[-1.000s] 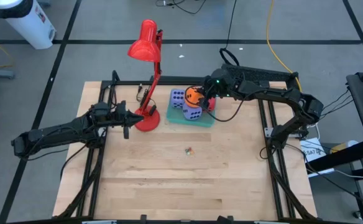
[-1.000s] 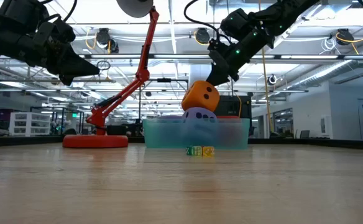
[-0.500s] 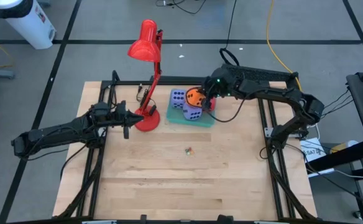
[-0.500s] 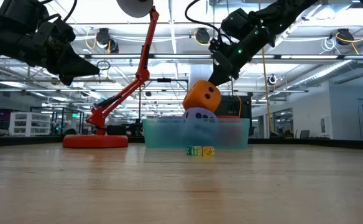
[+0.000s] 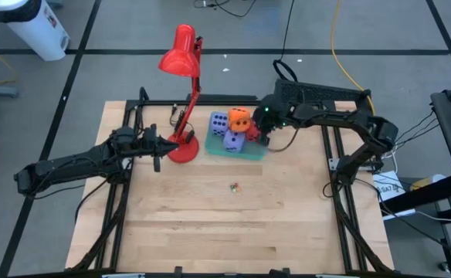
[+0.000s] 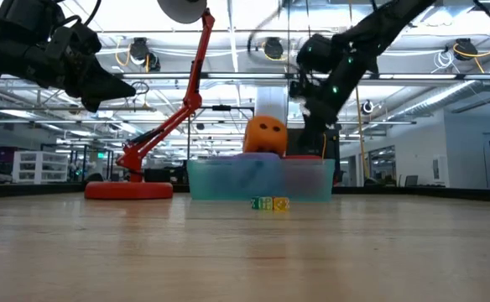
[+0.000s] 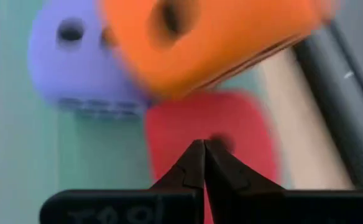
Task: Pick & Place Dice
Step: Put the large orange die into the blue bin
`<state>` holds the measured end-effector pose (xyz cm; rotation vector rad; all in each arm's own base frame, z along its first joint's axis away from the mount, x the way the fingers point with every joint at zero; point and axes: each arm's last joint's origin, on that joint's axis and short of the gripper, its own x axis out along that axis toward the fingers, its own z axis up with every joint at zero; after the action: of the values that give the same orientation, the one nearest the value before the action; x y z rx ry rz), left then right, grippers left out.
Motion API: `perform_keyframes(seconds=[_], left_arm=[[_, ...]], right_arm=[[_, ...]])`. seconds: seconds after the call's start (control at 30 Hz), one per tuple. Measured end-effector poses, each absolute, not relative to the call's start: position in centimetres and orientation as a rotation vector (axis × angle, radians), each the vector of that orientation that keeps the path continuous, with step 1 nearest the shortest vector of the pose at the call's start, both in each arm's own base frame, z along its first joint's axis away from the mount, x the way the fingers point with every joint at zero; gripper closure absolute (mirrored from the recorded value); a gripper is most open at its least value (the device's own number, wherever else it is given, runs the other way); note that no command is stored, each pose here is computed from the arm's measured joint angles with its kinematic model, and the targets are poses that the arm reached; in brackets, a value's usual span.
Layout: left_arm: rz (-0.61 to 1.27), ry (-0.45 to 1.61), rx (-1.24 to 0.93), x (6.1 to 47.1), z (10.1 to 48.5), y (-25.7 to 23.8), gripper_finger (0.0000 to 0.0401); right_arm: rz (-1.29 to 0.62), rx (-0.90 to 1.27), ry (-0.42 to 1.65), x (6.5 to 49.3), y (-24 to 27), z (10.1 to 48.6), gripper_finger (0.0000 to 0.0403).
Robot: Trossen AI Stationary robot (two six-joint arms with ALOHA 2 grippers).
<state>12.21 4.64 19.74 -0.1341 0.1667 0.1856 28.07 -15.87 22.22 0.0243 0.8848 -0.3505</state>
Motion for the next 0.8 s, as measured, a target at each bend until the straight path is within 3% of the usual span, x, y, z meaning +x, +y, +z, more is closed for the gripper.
perform_keyframes(seconds=[0.8], left_arm=[[0.183,0.118,-0.106,12.3,20.2,4.7,0.037]], right_arm=[[-0.297,-0.044,0.721,29.8,-14.2,24.0,0.0403]])
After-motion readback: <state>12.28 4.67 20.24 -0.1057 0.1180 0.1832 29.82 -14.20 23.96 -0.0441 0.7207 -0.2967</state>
